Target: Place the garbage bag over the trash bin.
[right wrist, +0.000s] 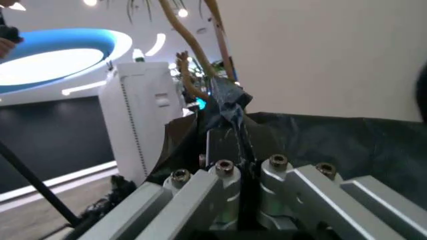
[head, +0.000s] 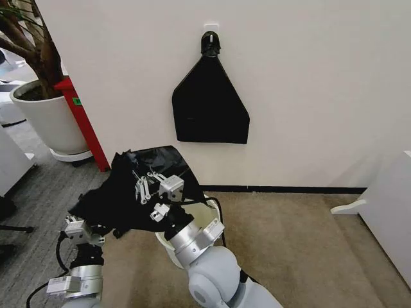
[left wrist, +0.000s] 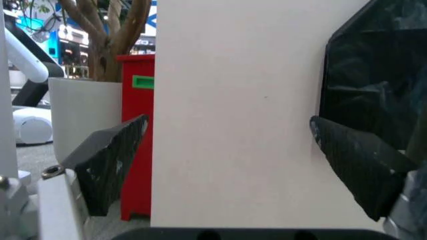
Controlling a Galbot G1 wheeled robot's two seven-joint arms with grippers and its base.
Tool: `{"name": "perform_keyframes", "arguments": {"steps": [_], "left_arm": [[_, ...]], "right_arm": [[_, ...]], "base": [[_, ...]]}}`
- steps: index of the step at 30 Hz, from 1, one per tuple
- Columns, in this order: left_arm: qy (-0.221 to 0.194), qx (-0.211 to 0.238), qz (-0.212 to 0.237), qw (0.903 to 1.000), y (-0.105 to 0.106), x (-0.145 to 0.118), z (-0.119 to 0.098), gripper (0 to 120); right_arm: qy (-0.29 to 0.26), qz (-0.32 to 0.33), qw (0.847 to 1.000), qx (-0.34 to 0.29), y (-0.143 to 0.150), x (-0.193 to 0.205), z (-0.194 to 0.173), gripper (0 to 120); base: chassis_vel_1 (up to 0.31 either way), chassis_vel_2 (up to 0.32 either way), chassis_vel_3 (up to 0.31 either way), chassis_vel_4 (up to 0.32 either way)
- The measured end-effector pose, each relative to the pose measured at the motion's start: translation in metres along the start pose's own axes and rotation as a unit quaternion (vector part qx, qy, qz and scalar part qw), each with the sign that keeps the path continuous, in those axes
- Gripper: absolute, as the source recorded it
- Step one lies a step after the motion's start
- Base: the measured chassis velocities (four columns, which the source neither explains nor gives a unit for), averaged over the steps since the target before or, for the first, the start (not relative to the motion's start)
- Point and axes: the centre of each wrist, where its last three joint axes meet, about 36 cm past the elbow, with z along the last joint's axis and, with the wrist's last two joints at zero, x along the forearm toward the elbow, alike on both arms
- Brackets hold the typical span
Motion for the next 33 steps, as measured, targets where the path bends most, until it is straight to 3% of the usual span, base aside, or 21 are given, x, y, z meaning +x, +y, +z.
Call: {"name": "perform_keyframes", "arguments": {"steps": [18,25,33], "left_arm": [[-0.007,-0.003,0.013,0.9999,0.005,-0.009,-0.011,94],[0.000,0.033,0.020,0.9993,0.002,-0.016,-0.034,94],[0.001,0.048,0.027,0.9985,0.004,-0.019,-0.046,94]], "right_arm": [[0.044,0.049,0.998,0.000,-0.027,0.021,0.028,0],[0.082,0.076,0.994,-0.005,-0.038,0.030,0.037,0],[0.115,0.095,0.989,0.008,-0.053,0.042,0.049,0]], "base": [[0.000,0.000,0.000,0.000],[0.000,0.000,0.000,0.000],[0.000,0.000,0.000,0.000]]}}
